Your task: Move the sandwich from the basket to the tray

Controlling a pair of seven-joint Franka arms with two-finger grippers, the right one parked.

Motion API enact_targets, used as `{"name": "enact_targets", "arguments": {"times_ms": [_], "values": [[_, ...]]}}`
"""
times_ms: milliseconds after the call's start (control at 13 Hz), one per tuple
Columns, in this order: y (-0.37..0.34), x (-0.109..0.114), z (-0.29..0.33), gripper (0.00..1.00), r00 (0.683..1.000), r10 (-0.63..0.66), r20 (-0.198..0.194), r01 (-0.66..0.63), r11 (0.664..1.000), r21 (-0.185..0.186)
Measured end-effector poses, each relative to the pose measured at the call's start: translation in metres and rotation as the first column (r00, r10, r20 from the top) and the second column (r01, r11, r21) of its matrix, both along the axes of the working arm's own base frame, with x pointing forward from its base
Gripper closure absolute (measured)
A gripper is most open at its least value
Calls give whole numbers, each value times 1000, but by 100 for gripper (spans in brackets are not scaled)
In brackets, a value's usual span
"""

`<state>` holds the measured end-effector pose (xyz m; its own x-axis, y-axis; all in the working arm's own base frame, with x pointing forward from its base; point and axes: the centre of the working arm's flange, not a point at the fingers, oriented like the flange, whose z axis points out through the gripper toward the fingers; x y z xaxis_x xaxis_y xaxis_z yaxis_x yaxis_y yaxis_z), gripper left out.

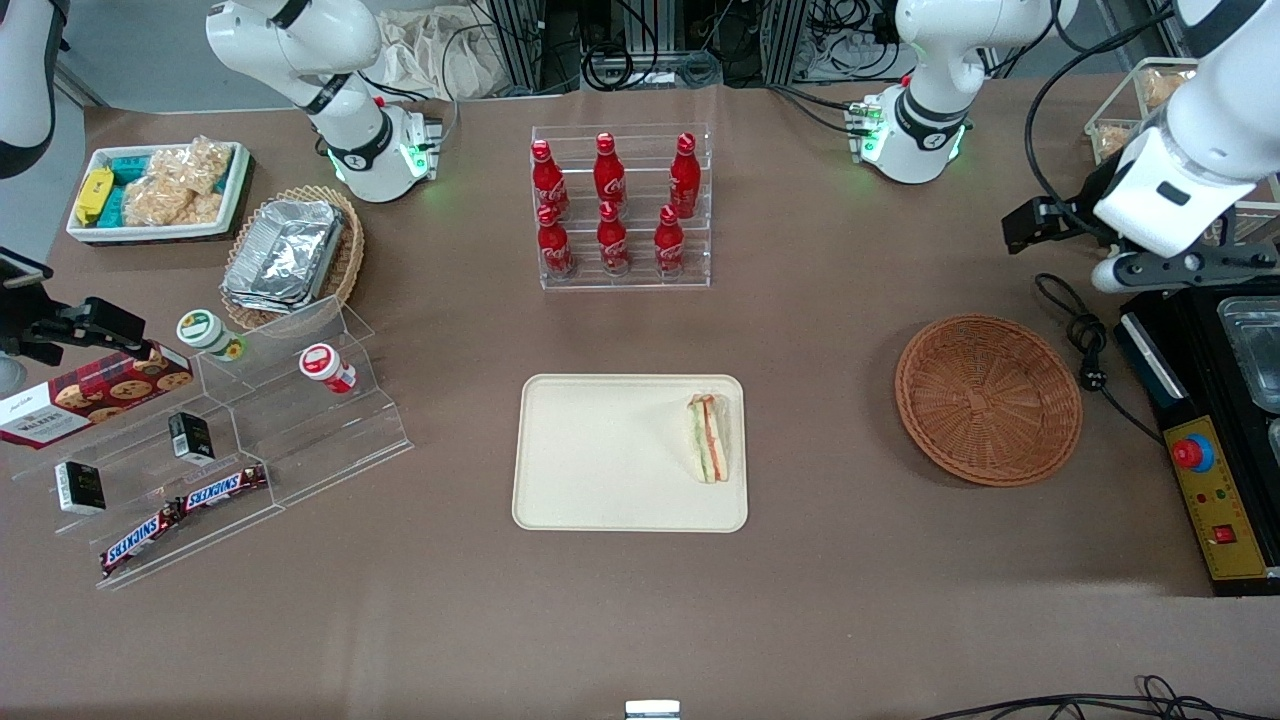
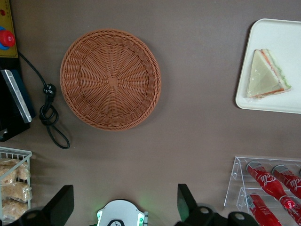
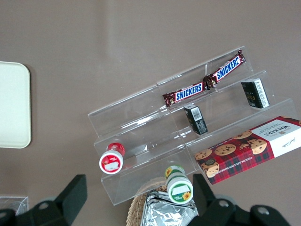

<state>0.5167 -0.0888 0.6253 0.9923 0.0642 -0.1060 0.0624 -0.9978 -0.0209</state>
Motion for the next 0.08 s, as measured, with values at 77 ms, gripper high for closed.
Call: {"name": "enact_targets", "arguments": {"times_ms": [77], "values": [[-2,0,-1,1,1000,-3,-2,3,1000,0]]}}
